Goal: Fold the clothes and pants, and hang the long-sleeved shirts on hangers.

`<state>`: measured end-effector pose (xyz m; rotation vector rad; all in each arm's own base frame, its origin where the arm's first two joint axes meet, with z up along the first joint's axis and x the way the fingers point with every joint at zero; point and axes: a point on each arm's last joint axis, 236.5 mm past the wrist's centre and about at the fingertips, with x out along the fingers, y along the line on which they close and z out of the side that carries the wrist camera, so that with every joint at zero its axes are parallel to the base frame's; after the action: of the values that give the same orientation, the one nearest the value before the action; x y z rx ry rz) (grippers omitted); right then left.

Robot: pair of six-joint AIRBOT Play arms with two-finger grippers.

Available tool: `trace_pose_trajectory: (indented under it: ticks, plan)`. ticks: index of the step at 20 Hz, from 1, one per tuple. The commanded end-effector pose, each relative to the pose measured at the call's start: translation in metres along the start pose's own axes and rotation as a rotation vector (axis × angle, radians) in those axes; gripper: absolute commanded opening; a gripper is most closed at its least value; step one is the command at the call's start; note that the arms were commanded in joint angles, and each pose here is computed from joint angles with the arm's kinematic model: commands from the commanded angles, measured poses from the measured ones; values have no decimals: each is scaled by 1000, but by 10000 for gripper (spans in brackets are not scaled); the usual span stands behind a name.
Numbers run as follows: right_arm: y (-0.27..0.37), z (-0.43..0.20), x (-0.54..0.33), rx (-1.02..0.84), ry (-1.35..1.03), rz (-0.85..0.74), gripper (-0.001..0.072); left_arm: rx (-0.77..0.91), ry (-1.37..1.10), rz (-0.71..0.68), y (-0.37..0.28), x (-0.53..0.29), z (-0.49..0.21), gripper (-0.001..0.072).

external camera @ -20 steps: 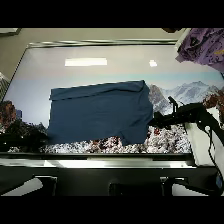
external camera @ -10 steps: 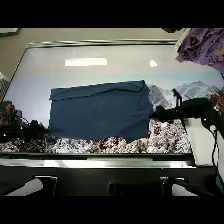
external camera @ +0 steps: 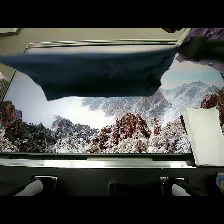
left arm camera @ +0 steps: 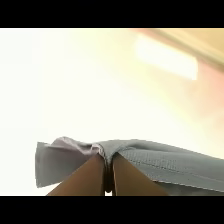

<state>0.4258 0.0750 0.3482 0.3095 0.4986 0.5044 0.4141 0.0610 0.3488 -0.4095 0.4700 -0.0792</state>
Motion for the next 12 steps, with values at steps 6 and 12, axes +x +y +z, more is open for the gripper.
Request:
trace_pose_trajectory:
  ticks: [6,12]
  plan:
    - [151,45,-233,-273,-472,-190,23,152,-433,251,-63,-215,36,12]
    - [140,41,-240,-136,-482,-222,23,102,-441,308,-54,-232,21,12]
